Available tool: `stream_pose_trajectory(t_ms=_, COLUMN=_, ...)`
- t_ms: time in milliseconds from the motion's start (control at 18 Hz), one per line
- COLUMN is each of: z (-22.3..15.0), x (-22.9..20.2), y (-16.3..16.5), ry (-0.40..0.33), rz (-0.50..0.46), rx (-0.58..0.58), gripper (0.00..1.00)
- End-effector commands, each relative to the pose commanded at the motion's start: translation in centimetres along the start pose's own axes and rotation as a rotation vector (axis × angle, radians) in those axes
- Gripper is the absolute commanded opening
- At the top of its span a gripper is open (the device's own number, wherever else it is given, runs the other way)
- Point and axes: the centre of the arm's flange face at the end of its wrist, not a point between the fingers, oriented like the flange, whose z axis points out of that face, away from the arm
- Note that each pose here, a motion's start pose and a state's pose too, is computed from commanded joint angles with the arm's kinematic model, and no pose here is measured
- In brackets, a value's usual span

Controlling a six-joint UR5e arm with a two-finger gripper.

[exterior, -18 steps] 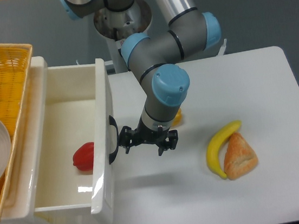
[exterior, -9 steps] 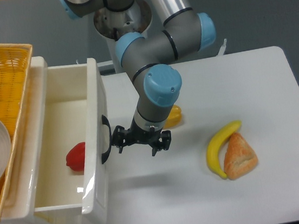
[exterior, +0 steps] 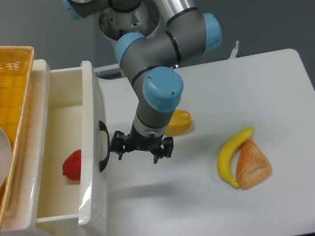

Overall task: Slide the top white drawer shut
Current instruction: 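Push the drawer front with the gripper, sliding the drawer shut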

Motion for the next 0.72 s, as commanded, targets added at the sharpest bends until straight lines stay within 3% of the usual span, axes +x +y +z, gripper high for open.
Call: stream_pose_trajectory(t_ms=722, z=0.9, x=2.7, y=-0.4, ry=-0.001, rz=0.044, rx=-0.017, gripper=1.0)
